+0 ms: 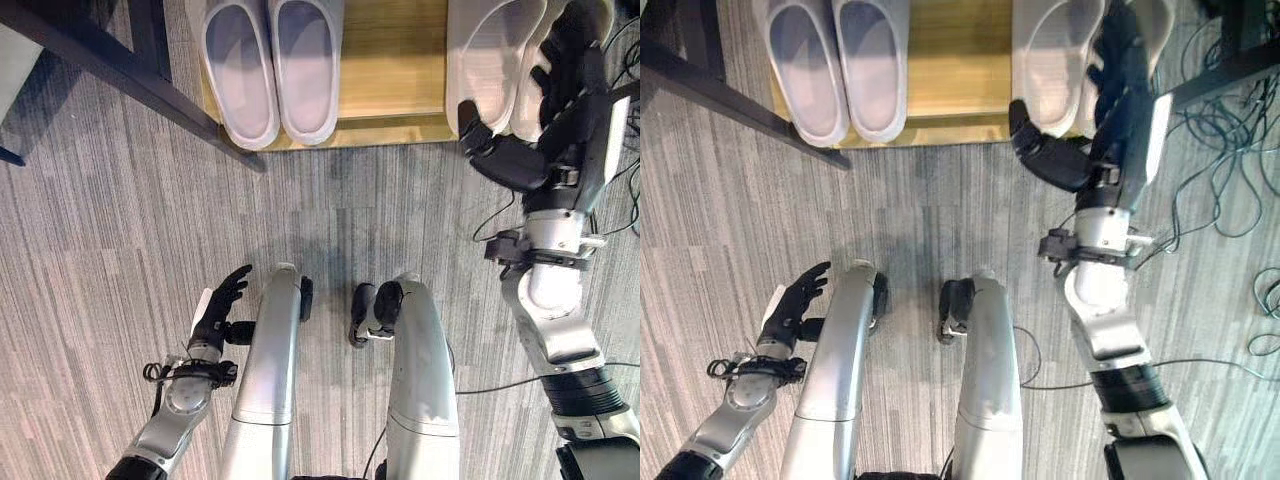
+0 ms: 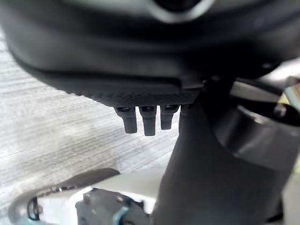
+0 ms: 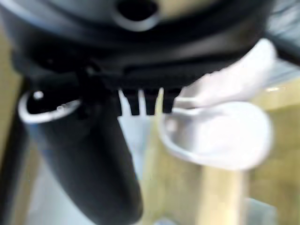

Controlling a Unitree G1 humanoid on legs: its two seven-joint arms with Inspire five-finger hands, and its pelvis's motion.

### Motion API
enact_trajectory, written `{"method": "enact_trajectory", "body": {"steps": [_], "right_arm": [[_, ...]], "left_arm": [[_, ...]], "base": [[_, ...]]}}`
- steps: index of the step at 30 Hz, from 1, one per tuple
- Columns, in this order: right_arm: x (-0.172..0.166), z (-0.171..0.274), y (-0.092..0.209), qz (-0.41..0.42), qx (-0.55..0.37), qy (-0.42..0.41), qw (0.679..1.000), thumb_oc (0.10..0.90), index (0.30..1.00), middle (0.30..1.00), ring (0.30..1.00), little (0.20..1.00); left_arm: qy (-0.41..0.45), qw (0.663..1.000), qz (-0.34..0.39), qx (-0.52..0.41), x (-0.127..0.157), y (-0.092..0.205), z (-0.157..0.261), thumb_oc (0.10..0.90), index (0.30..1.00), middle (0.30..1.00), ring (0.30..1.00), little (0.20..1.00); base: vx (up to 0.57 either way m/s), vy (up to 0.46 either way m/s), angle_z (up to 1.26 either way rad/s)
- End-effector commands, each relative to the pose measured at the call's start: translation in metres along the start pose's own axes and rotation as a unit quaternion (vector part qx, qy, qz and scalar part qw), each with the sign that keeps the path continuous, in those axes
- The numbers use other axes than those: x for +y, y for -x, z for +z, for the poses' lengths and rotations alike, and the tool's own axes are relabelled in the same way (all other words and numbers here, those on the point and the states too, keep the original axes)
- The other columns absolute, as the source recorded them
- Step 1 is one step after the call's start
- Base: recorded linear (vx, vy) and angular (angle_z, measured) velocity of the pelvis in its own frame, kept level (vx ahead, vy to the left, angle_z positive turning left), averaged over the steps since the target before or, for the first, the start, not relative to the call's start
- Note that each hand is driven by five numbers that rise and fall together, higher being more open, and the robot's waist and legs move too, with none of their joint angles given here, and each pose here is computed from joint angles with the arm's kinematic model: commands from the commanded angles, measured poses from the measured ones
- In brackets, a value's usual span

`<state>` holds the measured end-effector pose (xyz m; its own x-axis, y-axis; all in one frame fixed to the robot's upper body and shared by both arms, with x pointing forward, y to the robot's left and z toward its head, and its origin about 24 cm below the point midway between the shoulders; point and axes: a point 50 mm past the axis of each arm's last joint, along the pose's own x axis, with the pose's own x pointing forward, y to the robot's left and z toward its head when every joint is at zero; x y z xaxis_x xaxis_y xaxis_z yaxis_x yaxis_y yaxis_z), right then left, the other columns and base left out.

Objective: Arrange the slippers neatly on the shoe rack.

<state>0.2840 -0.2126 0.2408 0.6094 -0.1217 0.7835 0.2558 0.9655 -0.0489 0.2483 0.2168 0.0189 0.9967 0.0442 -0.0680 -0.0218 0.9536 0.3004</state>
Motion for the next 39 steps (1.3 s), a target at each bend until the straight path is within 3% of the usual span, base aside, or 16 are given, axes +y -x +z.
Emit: {"method": "enact_trajectory", "body": {"steps": [1,5,9,15,19,20,22,23,24,28,29,30,31,35,39], "right_arm": [[0.005,0.046,-0.008,0.049,-0.135,-0.003,0.990,0.800,0.900,0.900,0.900,0.900],[0.004,0.011,0.015,0.092,-0.046,0.037,0.994,0.800,0.900,0.900,0.900,0.900],[0.002,-0.033,0.057,0.143,0.078,0.068,0.984,0.800,0.900,0.900,0.900,0.900],[-0.009,-0.074,0.112,0.202,0.214,0.121,0.948,0.800,0.900,0.900,0.900,0.900],[-0.018,-0.090,0.132,0.225,0.263,0.167,0.923,0.800,0.900,0.900,0.900,0.900],[-0.026,-0.104,0.151,0.224,0.314,0.182,0.905,0.800,0.900,0.900,0.900,0.900],[-0.030,-0.111,0.161,0.231,0.337,0.198,0.891,0.800,0.900,0.900,0.900,0.900],[-0.037,-0.123,0.183,0.238,0.386,0.218,0.864,0.800,0.900,0.900,0.900,0.900],[-0.037,-0.123,0.183,0.238,0.385,0.218,0.864,0.800,0.900,0.900,0.900,0.900],[-0.054,-0.147,0.247,0.244,0.516,0.260,0.779,0.800,0.900,0.900,0.900,0.900],[-0.054,-0.147,0.247,0.244,0.516,0.260,0.779,0.800,0.900,0.900,0.900,0.900],[-0.060,-0.149,0.264,0.252,0.546,0.273,0.751,0.800,0.900,0.900,0.900,0.900],[-0.059,-0.149,0.264,0.252,0.546,0.273,0.751,0.800,0.900,0.900,0.900,0.900],[-0.071,-0.150,0.297,0.242,0.610,0.280,0.700,0.800,0.900,0.900,0.900,0.900],[-0.083,-0.142,0.343,0.221,0.697,0.267,0.628,0.800,0.900,0.900,0.900,0.900]], "left_arm": [[0.047,0.992,0.046,-0.109,0.012,-0.015,0.036,0.800,0.900,0.900,0.900,0.900],[0.039,0.997,0.036,-0.054,0.008,-0.008,0.008,0.800,0.900,0.900,0.900,0.900],[0.029,0.999,0.012,0.020,0.002,0.007,-0.027,0.800,0.900,0.900,0.900,0.900],[0.011,0.993,-0.004,0.121,0.000,0.031,-0.071,0.800,0.900,0.900,0.900,0.900],[0.000,0.986,-0.002,0.167,0.001,0.043,-0.090,0.800,0.900,0.900,0.900,0.900],[-0.010,0.981,-0.001,0.194,0.003,0.050,-0.101,0.800,0.900,0.900,0.900,0.900],[-0.012,0.978,0.001,0.210,0.003,0.054,-0.106,0.800,0.900,0.900,0.900,0.900],[-0.015,0.972,0.005,0.235,0.005,0.060,-0.116,0.800,0.900,0.900,0.900,0.900],[-0.015,0.972,0.005,0.235,0.005,0.059,-0.116,0.800,0.900,0.900,0.900,0.900],[-0.035,0.951,0.013,0.307,0.005,0.074,-0.139,0.800,0.900,0.900,0.900,0.900],[-0.035,0.951,0.013,0.307,0.005,0.074,-0.139,0.800,0.900,0.900,0.900,0.900],[-0.044,0.945,0.009,0.325,0.006,0.078,-0.144,0.800,0.900,0.900,0.900,0.900],[-0.044,0.945,0.009,0.325,0.006,0.078,-0.144,0.800,0.900,0.900,0.900,0.900],[-0.051,0.930,0.013,0.363,0.008,0.089,-0.155,0.800,0.900,0.900,0.900,0.900],[-0.067,0.898,-0.003,0.435,0.007,0.117,-0.174,0.800,0.900,0.900,0.900,0.900]], "base": [[-0.04,0.013,0.15],[-0.08,-0.008,0.05],[-0.06,-0.031,0.01],[0.02,-0.011,-0.01],[0.05,-0.030,-0.04],[0.10,-0.029,-0.04],[0.07,-0.037,-0.08],[0.02,-0.036,-0.17],[0.13,-0.057,-0.14],[0.14,-0.072,-0.03],[0.10,-0.065,0.01],[0.09,-0.045,0.05],[0.11,-0.068,0.00],[0.11,-0.059,-0.04],[0.18,-0.038,-0.11]]}}
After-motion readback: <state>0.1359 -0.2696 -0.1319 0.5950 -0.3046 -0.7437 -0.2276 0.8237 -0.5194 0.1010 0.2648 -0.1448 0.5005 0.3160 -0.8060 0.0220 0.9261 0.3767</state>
